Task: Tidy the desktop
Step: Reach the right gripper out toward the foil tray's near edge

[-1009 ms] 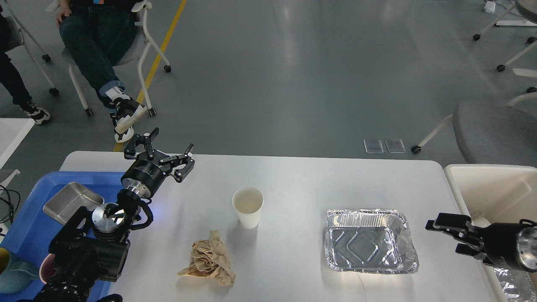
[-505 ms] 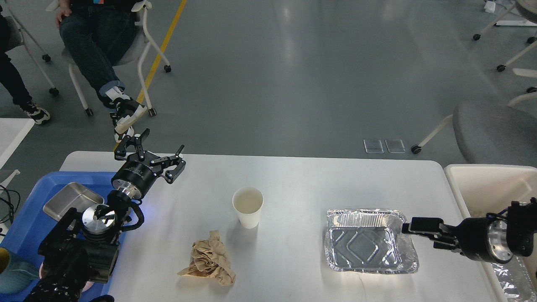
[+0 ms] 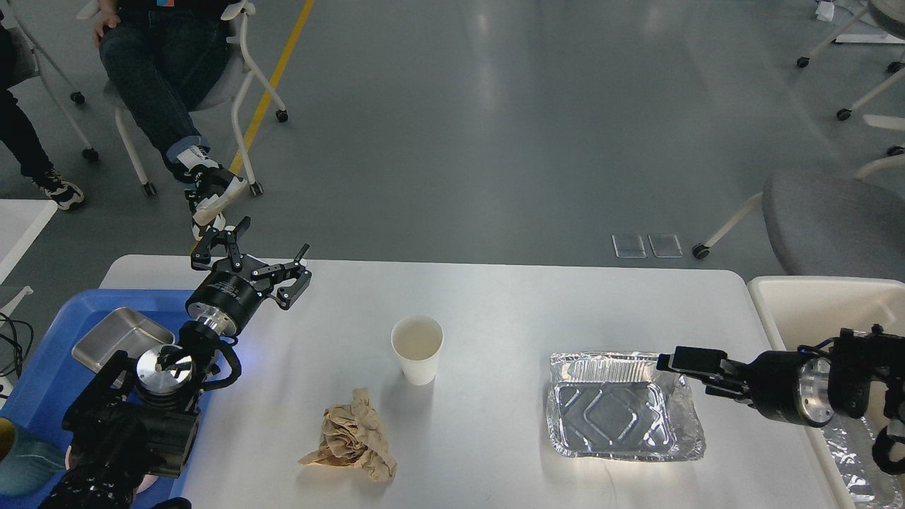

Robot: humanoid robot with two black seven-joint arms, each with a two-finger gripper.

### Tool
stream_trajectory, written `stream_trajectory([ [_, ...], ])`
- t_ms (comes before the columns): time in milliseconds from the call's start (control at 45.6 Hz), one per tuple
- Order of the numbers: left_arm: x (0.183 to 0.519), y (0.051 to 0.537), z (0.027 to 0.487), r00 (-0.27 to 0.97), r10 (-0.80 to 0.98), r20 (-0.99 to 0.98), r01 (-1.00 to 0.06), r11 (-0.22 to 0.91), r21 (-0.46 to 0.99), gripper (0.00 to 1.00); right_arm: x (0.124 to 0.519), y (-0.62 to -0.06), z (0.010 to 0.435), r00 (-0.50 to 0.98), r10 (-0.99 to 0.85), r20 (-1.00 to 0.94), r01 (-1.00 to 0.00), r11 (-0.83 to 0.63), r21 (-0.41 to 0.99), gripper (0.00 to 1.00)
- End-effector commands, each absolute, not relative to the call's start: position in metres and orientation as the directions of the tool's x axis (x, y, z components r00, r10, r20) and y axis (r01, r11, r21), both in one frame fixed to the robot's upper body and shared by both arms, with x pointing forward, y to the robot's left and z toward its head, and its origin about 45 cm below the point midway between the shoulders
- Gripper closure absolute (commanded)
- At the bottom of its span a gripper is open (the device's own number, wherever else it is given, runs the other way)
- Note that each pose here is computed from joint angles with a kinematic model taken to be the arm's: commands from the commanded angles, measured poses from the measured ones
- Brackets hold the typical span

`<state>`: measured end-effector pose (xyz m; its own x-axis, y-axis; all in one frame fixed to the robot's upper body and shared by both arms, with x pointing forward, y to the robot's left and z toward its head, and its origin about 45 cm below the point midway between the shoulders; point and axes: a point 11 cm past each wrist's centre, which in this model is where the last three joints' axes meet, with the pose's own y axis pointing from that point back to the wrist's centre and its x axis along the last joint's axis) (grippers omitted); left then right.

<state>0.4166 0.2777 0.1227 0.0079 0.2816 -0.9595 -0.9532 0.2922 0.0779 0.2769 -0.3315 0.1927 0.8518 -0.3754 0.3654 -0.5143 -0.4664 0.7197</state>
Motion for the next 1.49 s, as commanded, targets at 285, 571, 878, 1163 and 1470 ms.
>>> stream_trajectory([
  [285,0.415,0.279,0.121,0.005,0.283,-0.959,-0.953,0.291,0.080,0.00,0.307,-0.331,0.219,0.779,-0.448,0.439,-0.623,-0.467,0.628,0.01],
  [571,0.415,0.279,0.121,0.009,0.283,-0.959,-0.953,0.293,0.078,0.00,0.316,-0.335,0.214,0.688,-0.568,0.451,-0.714,-0.420,0.560,0.02],
  [878,0.415,0.279,0.121,0.009,0.283,-0.959,-0.953,0.293,0.078,0.00,0.314,-0.333,0.212,0.667,-0.578,0.471,-0.737,-0.414,0.535,0.04],
  [1163,0.414,0.280,0.121,0.007,0.284,-0.959,-0.953,0.292,0.080,0.00,0.295,-0.330,0.194,0.706,-0.523,0.477,-0.704,-0.455,0.545,0.03],
  [1470,0.415,0.279,0.121,0.009,0.283,-0.959,-0.953,0.293,0.078,0.00,0.292,-0.325,0.198,0.704,-0.421,0.572,-0.707,-0.489,0.511,0.03],
])
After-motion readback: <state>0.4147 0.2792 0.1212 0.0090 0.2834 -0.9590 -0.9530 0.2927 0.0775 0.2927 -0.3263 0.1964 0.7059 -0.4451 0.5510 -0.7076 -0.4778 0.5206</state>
